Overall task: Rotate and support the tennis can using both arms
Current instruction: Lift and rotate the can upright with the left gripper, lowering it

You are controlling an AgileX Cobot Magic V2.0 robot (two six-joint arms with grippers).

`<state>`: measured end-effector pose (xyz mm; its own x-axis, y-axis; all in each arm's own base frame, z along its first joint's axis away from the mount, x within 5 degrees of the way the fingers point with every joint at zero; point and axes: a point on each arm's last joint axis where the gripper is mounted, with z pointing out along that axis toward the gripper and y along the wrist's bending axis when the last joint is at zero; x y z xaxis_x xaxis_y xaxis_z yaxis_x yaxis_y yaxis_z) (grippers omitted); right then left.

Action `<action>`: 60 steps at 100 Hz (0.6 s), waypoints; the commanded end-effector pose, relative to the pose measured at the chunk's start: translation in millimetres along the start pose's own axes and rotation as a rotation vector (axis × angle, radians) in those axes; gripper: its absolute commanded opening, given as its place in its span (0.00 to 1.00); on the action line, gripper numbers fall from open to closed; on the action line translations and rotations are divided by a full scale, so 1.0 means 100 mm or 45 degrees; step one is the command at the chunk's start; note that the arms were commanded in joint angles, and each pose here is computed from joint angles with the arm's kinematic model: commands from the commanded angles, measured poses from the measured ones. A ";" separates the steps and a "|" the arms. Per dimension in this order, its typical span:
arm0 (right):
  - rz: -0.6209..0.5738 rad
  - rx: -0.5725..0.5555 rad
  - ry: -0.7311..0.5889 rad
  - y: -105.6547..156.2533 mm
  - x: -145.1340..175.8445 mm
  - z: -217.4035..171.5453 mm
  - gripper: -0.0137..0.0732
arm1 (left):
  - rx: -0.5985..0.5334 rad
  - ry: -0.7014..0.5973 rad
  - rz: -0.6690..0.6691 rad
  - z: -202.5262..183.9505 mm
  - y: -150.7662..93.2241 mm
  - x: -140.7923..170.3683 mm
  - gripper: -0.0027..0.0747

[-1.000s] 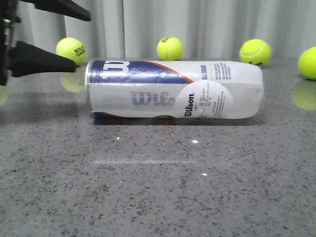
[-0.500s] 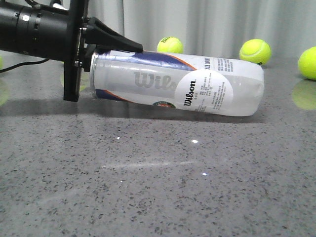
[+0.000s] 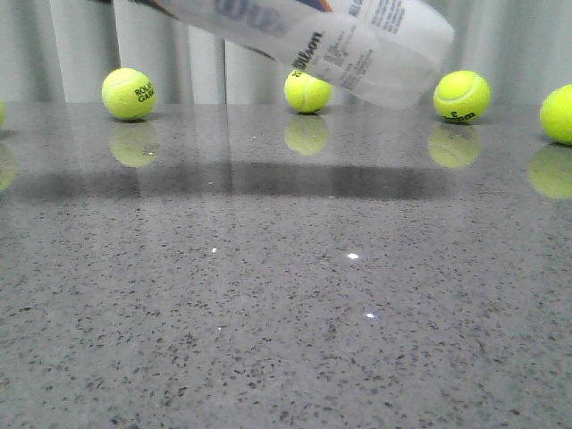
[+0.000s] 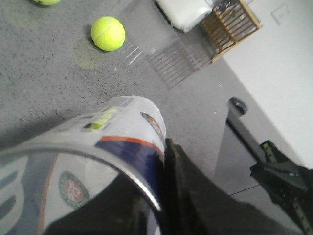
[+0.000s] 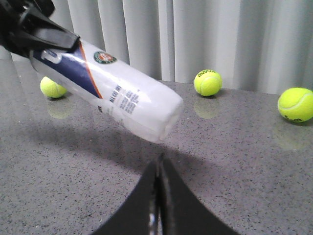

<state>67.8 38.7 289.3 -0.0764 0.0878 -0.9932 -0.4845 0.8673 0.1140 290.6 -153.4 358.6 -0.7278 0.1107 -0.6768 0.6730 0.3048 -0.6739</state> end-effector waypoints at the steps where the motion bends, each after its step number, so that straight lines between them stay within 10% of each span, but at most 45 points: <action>1: 0.004 0.013 -0.122 0.00 -0.16 -0.01 0.09 | -0.099 -0.039 0.186 -0.27 -0.50 -0.17 0.01; 30: 0.004 0.013 -0.122 0.00 -0.16 -0.01 0.09 | -0.622 0.194 0.374 -0.48 -0.75 -0.20 0.01; 60: 0.004 0.013 -0.122 0.00 -0.16 -0.01 0.09 | -0.845 0.489 0.523 -0.26 -0.84 -0.15 0.01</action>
<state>67.8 38.7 289.3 -0.0764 0.0878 -0.9932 -0.4845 0.8673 0.1140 249.6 -152.4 417.6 -0.5472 0.5864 -0.5972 0.7639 0.6416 -0.0700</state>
